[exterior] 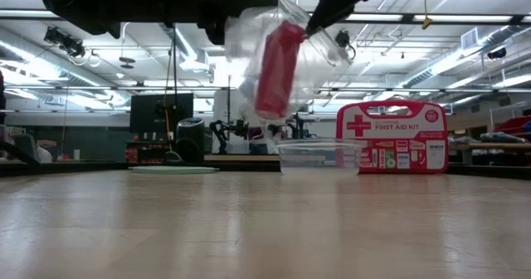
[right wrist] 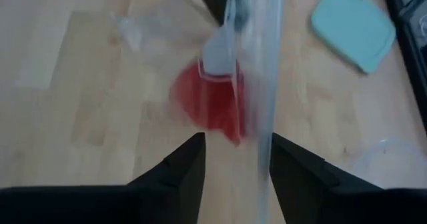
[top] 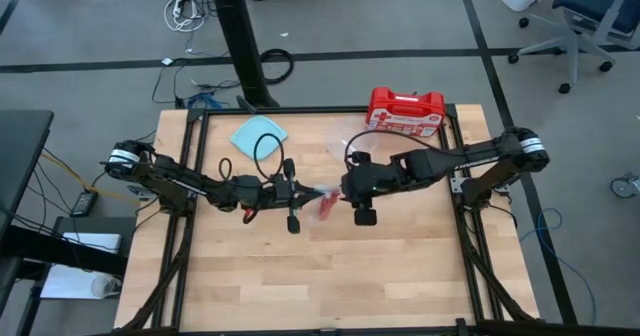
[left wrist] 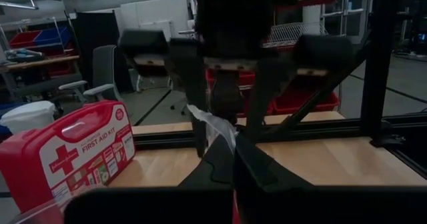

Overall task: Roll bandage
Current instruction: Put the transparent zip bag with the red bandage into the transparent ood container

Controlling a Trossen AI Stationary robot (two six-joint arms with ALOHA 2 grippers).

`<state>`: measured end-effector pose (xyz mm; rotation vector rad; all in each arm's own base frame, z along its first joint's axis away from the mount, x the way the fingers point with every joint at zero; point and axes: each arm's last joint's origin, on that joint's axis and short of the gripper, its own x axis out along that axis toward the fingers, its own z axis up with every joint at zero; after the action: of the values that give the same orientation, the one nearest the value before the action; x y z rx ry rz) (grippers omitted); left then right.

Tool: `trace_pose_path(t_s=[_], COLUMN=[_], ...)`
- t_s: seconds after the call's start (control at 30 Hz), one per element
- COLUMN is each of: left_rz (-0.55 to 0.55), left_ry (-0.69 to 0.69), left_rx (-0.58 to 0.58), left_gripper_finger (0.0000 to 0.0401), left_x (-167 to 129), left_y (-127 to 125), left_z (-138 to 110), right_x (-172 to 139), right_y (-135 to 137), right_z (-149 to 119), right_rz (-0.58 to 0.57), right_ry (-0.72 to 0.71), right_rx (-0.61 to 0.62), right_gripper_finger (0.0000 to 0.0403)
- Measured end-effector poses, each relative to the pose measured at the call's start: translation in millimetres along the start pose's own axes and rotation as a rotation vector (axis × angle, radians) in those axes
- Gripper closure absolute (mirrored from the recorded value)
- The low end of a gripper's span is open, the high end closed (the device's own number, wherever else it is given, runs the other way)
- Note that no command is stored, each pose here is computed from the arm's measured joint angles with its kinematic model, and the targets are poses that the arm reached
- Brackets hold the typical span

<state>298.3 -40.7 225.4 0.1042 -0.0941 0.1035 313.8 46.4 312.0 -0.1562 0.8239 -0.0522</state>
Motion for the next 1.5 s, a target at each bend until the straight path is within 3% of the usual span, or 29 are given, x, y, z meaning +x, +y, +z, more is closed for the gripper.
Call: trace_pose_path(t_s=[0.57,0.8,1.03,1.13,1.4,1.5], left_rz=[0.033,0.092,0.137,0.178,0.318,0.37], left_ry=[0.027,0.042,0.078,0.112,0.149,0.151], left_rx=[-0.013,-0.042,-0.068,-0.071,-0.056,-0.04], left_gripper_finger=[0.04,0.0369,0.0265,0.0234,0.0227,0.0228], left_x=[-0.2,-0.3,-0.2,-0.2,-2.2,-3.8], left_y=[0.8,2.5,5.2,7.6,12.6,14.5], left_z=[-2.5,-3.7,-7.5,-11.1,-12.8,-10.4], right_x=[4.3,4.9,4.9,5.1,3.2,-2.1], right_y=[-17.9,-21.5,-21.3,-25.8,-49.1,-59.1], right_z=[1.5,1.0,0.2,-2.6,-9.0,-10.7], right_rz=[-0.017,-0.023,-0.017,-0.069,-0.195,-0.313], right_ry=[-0.01,-0.005,0.003,0.032,0.082,0.087], right_rx=[-0.005,0.008,0.01,0.019,0.097,0.121], right_gripper_finger=[0.0395,0.0396,0.0399,0.04,0.0401,0.0401])
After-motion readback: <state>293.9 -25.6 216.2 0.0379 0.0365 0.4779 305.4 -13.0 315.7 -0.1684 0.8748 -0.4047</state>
